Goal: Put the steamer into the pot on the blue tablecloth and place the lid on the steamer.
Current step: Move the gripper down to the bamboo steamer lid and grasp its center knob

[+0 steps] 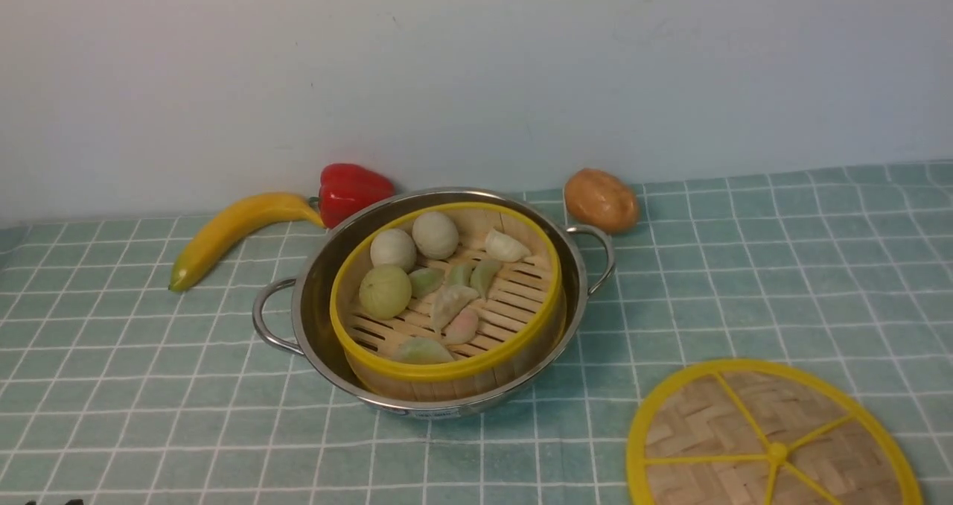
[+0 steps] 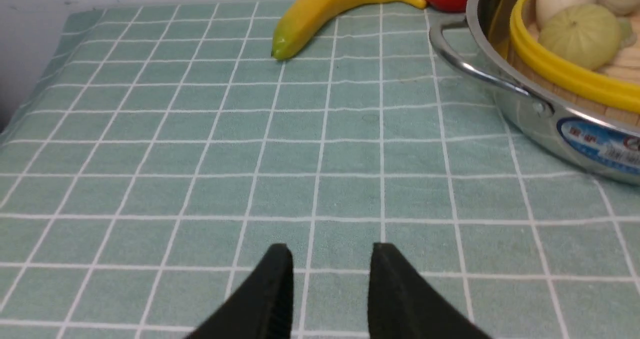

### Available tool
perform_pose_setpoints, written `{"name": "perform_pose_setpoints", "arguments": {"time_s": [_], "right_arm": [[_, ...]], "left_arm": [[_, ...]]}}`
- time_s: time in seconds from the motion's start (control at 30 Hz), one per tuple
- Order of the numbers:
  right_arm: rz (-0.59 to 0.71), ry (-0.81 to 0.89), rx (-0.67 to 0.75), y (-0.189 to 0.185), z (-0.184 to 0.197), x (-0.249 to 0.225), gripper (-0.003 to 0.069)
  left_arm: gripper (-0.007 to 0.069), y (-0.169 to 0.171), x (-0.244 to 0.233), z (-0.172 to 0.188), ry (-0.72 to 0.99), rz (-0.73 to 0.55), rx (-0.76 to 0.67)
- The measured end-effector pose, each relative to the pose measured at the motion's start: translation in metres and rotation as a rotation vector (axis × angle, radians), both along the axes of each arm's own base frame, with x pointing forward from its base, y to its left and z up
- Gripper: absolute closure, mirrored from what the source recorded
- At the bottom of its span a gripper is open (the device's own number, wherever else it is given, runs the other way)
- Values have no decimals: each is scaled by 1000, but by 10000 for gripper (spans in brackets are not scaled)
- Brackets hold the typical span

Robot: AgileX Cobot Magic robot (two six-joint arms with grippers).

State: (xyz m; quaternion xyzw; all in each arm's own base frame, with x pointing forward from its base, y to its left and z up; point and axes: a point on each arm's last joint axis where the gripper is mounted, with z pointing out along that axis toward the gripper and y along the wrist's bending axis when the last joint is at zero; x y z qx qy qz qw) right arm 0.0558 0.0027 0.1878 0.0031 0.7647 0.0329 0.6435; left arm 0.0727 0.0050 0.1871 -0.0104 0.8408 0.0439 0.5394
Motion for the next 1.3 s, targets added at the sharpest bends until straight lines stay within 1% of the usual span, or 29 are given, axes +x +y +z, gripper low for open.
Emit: {"name": "perform_pose_setpoints", "arguments": {"time_s": [0.03, 0.07, 0.17, 0.23, 0.37, 0.43, 0.53, 0.63, 0.7, 1.3], "right_arm": [[0, 0, 0, 0, 0, 0, 416], [0, 0, 0, 0, 0, 0, 416], [0, 0, 0, 0, 0, 0, 416], [0, 0, 0, 0, 0, 0, 416], [0, 0, 0, 0, 0, 0, 416], [0, 0, 0, 0, 0, 0, 416], [0, 0, 0, 0, 0, 0, 416], [0, 0, 0, 0, 0, 0, 416], [0, 0, 0, 0, 0, 0, 416], [0, 0, 0, 0, 0, 0, 416]], "left_arm": [[412, -1, -1, 0, -5, -34, 30], [412, -1, -1, 1, -10, -38, 35], [403, -9, -6, 6, -83, -153, 109], [403, -13, -9, 8, -118, -220, 131], [393, -17, -11, 7, -142, -293, 148], [393, -17, -13, 3, -143, -305, 161], [393, -15, -14, -1, -149, -289, 173], [384, -9, -16, -7, -153, -213, 129], [382, -7, -18, -6, -174, -184, 119], [382, -7, -19, -7, -168, -162, 73]]}}
